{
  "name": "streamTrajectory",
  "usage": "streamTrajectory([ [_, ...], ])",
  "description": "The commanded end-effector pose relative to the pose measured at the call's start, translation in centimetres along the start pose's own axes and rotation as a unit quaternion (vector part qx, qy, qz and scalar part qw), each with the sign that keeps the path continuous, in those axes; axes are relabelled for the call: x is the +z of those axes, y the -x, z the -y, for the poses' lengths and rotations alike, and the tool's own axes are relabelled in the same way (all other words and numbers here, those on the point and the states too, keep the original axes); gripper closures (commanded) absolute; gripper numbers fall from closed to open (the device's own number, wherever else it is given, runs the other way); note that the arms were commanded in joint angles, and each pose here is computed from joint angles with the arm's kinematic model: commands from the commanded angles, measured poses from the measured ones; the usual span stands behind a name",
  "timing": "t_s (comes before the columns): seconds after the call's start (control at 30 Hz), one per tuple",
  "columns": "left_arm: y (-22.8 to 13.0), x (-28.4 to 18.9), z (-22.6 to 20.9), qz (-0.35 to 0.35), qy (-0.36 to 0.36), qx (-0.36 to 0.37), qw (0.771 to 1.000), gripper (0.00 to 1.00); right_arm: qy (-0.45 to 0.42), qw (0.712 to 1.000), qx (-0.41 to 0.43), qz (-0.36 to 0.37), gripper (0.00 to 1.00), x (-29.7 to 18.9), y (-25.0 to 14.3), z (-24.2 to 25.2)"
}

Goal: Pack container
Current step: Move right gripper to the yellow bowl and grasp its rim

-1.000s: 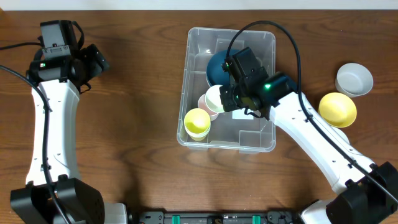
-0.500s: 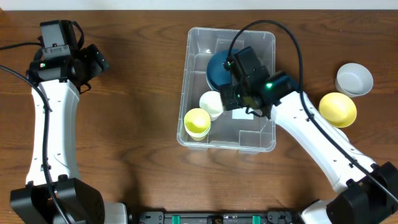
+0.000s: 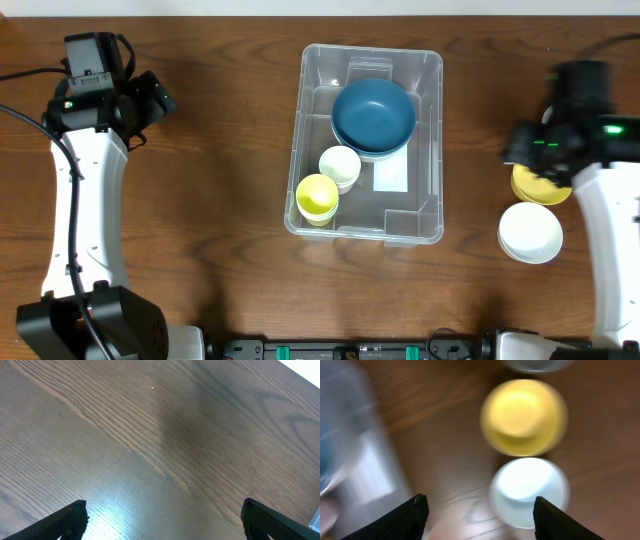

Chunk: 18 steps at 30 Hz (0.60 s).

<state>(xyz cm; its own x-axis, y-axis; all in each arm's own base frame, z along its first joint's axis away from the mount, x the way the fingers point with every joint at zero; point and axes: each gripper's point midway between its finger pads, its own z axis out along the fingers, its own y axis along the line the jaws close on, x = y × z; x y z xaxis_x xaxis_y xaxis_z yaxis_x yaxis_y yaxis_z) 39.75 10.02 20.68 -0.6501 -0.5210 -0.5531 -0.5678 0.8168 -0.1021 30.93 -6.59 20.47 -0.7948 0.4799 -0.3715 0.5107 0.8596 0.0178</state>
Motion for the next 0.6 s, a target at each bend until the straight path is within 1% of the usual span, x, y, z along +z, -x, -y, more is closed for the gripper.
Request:
streamTrajectory([
  [0.0,0.5,-0.5,-0.3,0.009,0.004,-0.002,1.0,0.02,-0.047,0.997,0.067,-0.004,0.32,1.0,0.7,4.7],
  [0.13,0.5,-0.5,-0.3,0.009,0.004,-0.002,1.0,0.02,-0.089,0.989,0.114,-0.012,0.32,3.0,0.8,8.9],
  [0.23,0.5,-0.5,-0.3,0.009,0.004,-0.002,1.0,0.02,-0.097,0.986,0.139,-0.008,0.32,4.8,0.8,10.5],
  [0.37,0.5,-0.5,-0.3,0.009,0.004,-0.002,1.0,0.02,-0.068,0.983,0.169,0.002,0.34,7.6,0.6,11.2],
  [0.47,0.5,-0.5,-0.3,0.009,0.004,-0.001,1.0,0.02,-0.044,0.98,0.192,0.0,0.36,9.7,-0.4,11.8],
  [0.57,0.5,-0.5,-0.3,0.009,0.004,-0.002,1.0,0.02,0.002,0.98,0.197,0.004,0.37,11.5,-0.9,11.6],
])
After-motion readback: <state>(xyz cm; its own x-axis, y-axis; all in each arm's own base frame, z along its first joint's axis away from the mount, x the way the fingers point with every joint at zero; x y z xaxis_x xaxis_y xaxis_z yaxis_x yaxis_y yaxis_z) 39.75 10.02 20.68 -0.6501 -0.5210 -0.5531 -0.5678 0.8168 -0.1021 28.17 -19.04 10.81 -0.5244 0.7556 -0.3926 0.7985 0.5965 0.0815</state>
